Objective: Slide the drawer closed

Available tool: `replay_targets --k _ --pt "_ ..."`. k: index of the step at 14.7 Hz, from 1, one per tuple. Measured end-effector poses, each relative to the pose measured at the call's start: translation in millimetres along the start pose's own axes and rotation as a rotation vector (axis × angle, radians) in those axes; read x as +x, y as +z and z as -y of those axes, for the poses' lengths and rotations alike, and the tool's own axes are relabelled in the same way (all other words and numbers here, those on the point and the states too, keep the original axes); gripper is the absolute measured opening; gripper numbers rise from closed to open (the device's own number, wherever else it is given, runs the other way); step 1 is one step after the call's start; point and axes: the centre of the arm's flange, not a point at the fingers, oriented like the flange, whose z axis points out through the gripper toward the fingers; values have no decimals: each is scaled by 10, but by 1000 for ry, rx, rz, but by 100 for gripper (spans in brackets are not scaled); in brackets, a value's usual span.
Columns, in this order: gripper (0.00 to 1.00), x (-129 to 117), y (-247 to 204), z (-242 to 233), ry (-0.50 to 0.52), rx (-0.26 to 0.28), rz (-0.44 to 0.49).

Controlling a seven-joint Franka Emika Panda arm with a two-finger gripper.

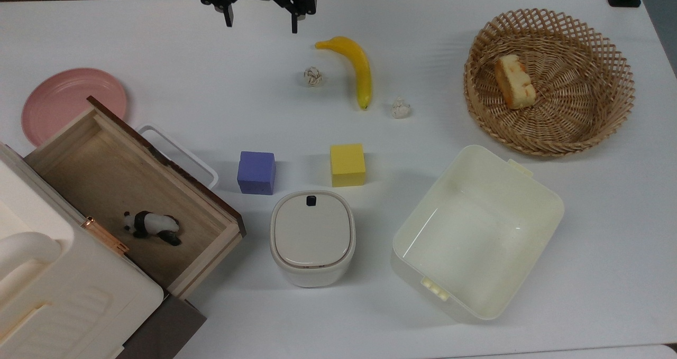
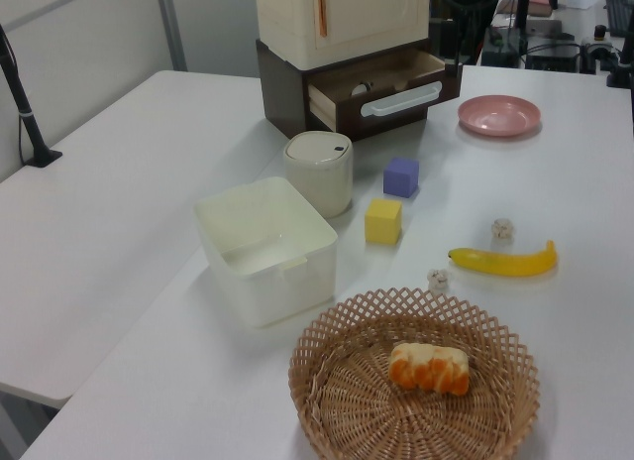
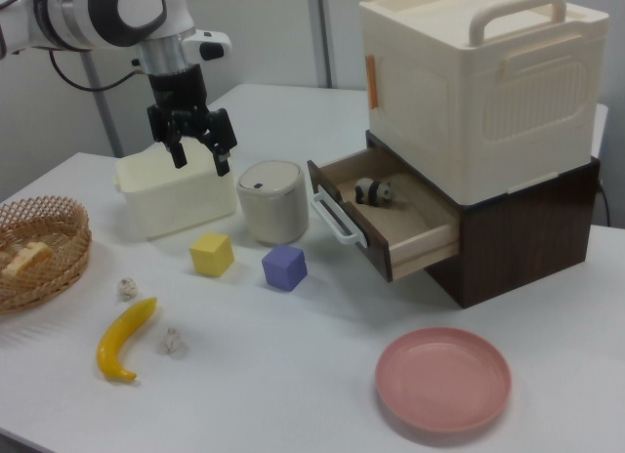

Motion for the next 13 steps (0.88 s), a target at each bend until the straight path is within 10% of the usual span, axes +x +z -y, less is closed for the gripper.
replay_targets --k 5,9,13 --pt "97 -4 27 26 -6 0 6" --pt "63 -10 72 48 -29 -1 15" --pt "8 -11 78 53 -46 -1 16"
